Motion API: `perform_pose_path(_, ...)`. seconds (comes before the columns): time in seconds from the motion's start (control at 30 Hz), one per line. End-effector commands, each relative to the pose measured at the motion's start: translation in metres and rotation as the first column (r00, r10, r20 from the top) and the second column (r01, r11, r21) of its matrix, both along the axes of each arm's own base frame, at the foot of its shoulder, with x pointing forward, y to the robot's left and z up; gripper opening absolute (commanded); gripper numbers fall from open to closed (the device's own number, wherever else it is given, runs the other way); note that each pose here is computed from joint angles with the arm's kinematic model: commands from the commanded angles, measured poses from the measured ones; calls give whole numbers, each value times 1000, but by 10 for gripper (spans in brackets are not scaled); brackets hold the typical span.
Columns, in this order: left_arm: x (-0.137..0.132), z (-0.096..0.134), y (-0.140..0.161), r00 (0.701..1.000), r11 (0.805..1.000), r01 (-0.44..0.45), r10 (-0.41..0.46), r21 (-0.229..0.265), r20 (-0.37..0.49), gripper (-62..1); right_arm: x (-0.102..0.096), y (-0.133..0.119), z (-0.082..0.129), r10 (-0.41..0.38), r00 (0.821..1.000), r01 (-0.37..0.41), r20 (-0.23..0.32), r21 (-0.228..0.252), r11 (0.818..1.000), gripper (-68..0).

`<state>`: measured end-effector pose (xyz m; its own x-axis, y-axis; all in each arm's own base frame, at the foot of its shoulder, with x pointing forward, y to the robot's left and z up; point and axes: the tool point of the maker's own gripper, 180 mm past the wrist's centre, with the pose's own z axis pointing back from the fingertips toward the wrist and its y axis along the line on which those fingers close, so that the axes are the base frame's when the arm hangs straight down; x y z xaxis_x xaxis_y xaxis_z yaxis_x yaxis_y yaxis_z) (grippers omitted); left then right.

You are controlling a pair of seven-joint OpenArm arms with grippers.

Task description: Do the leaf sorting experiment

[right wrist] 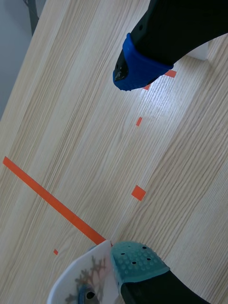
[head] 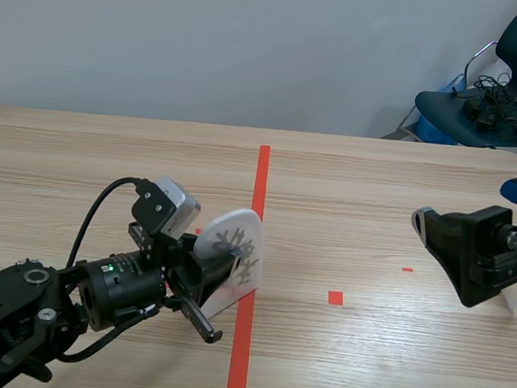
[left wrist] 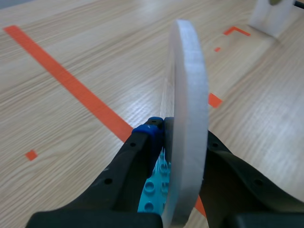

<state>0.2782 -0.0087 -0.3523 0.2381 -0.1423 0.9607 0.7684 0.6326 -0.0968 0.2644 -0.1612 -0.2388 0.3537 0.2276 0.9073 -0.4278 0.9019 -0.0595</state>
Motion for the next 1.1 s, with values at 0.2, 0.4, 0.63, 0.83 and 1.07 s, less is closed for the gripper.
perform_pose_path(0.2, 15, 108, 34, 977, 986, -83, 110, -146, 185, -569, 6, -2, 9, -3, 999, 3, 32, 1, 1000, 4)
perform_pose_path(0.4, 46, 119, 121, 884, 907, -401, 420, -131, 204, -568, 6, -2, 9, -3, 999, 3, 32, 1, 1000, 4)
perform_pose_path(0.63, 64, 83, 208, 767, 783, -621, 617, -37, 175, -568, 6, -2, 9, -4, 999, 4, 33, 3, 1000, 4)
perform_pose_path(0.83, 75, 61, 267, 643, 658, -750, 750, -74, 156, -568, 6, 0, 7, -27, 999, 26, 32, 35, 999, 4)
perform_pose_path(1.07, 82, 37, 314, 528, 539, -841, 837, -47, 143, -568, 6, 0, 7, -33, 999, 32, 32, 43, 999, 4)
